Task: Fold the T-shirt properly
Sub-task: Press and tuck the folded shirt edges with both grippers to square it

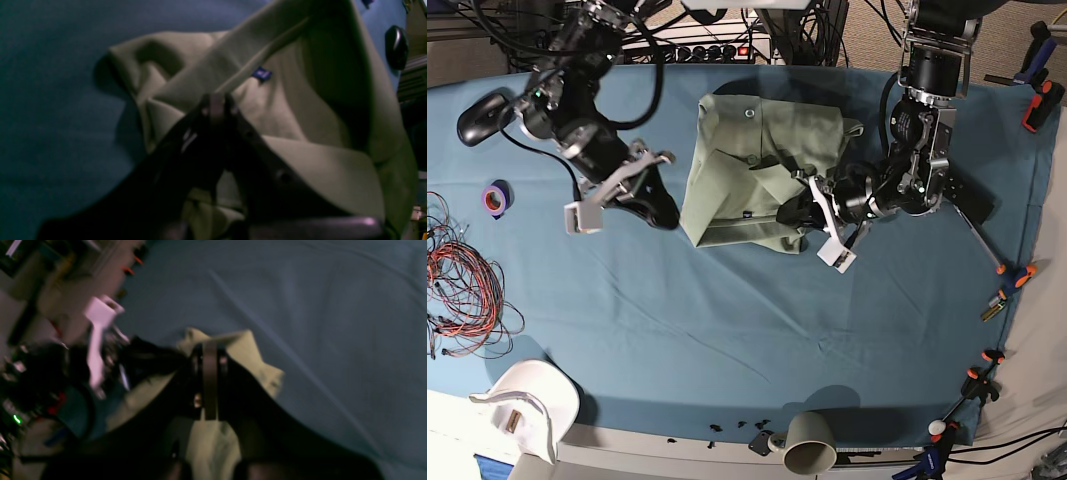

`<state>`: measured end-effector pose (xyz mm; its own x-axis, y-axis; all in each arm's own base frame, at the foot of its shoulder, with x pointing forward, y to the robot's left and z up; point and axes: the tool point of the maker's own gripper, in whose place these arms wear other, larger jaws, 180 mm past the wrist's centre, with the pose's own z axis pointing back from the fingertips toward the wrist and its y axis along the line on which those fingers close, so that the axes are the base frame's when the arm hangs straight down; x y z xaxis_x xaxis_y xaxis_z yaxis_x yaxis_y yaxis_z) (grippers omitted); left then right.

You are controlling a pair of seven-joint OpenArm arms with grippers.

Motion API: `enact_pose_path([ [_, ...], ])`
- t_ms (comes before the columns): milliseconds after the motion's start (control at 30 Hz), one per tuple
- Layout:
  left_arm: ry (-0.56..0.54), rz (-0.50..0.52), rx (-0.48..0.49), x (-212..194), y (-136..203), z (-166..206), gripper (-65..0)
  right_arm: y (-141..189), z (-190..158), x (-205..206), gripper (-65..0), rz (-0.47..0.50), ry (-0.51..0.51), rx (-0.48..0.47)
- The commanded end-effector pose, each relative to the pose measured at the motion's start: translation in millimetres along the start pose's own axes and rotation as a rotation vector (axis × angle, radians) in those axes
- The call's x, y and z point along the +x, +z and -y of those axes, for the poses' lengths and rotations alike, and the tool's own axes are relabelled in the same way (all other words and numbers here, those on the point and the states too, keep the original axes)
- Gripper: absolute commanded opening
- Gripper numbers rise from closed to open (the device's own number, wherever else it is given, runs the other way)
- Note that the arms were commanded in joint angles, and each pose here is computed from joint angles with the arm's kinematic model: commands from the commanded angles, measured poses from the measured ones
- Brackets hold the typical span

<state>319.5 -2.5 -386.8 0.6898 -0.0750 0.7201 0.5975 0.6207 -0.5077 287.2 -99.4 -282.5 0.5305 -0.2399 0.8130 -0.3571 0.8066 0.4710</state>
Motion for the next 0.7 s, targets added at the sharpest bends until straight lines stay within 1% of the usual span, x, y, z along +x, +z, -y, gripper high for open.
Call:
enact_pose_path([
  [0,-0.021,0.01,0.0,10,1,0,-65.0,-4,-2,13,-65.0,0.048,0.001,0.025],
  [200,-0.021,0.01,0.0,10,1,0,-65.0,-43,16,-8,-65.0,-0.007,-0.175,0.091],
  [367,-0.021,0.011,0.0,10,1,0,-65.0,-62,25,-27,-65.0,-0.068,-0.255,0.109],
  [433,-0.021,0.011,0.0,10,1,0,-65.0,-65,31,-37,-65.0,-0.106,-0.253,0.077],
  [500,-0.021,0.011,0.0,10,1,0,-65.0,-65,41,-44,-65.0,-0.135,-0.256,0.026],
  [667,-0.022,0.011,0.001,10,1,0,-65.0,-55,72,-54,-65.0,-0.2,-0.208,-0.111],
])
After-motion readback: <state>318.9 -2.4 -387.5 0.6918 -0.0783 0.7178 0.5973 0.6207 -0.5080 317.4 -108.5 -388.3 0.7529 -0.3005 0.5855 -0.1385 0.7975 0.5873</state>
